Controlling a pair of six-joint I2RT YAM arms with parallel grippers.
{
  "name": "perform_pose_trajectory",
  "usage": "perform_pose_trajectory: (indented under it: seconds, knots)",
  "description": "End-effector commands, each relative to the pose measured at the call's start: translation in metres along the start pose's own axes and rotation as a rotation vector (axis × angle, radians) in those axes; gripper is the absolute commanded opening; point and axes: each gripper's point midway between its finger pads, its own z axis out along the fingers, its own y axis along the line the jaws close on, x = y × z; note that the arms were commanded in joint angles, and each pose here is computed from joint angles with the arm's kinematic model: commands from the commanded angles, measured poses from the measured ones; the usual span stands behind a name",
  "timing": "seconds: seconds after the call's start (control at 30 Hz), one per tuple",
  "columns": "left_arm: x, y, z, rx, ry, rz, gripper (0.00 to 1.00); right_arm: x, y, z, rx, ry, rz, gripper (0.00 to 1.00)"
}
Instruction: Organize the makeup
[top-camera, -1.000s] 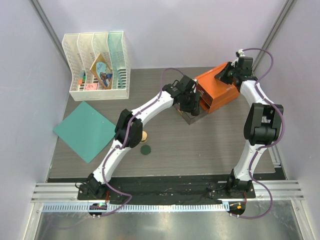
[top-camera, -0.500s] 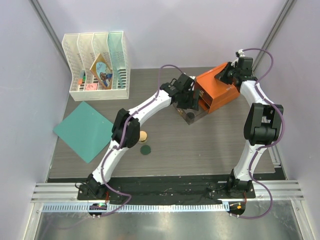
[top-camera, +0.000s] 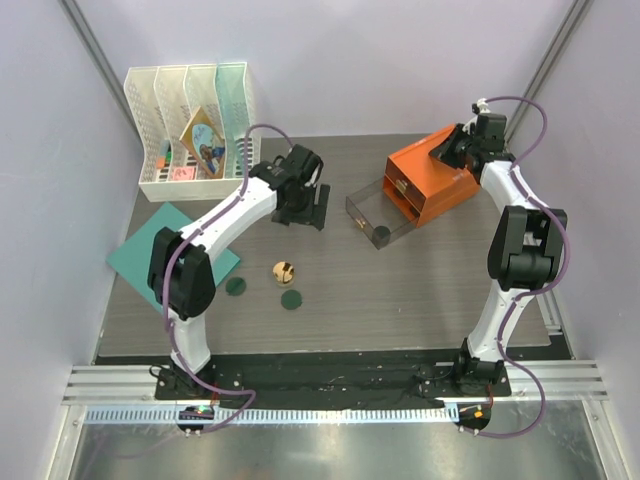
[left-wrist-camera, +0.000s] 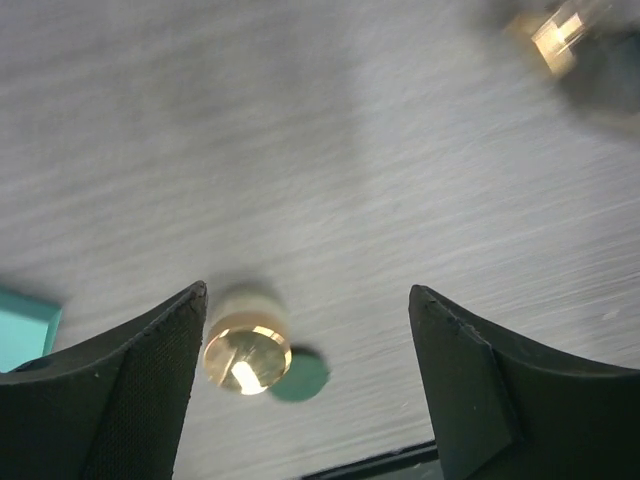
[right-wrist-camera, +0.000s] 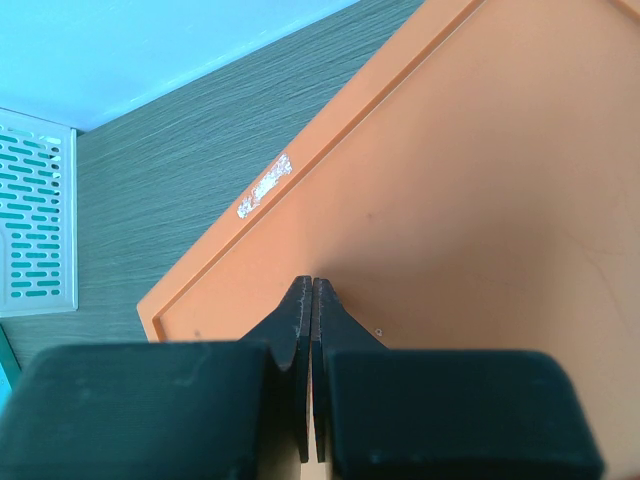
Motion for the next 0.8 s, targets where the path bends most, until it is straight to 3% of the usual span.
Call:
perform_pose_trajectory:
  seconds: [0.0, 0.37, 0.77]
  knots:
    - [0.052, 0.026, 0.004, -0.108, 0.153, 0.097, 0.83, 0.21, -0.111, -0.016, 0.386, 0.632, 0.142, 0.01]
    - [0.098, 0.043, 0.031, -0.145, 0.305, 0.089, 0.9, 0.212, -0.111, -0.015, 0.383, 0.639, 0.148, 0.01]
    - [0.156, 0.05, 0.059, -0.132, 0.456, 0.043, 0.87, 0.214, -0.113, -0.013, 0.385, 0.644, 0.149, 0.01]
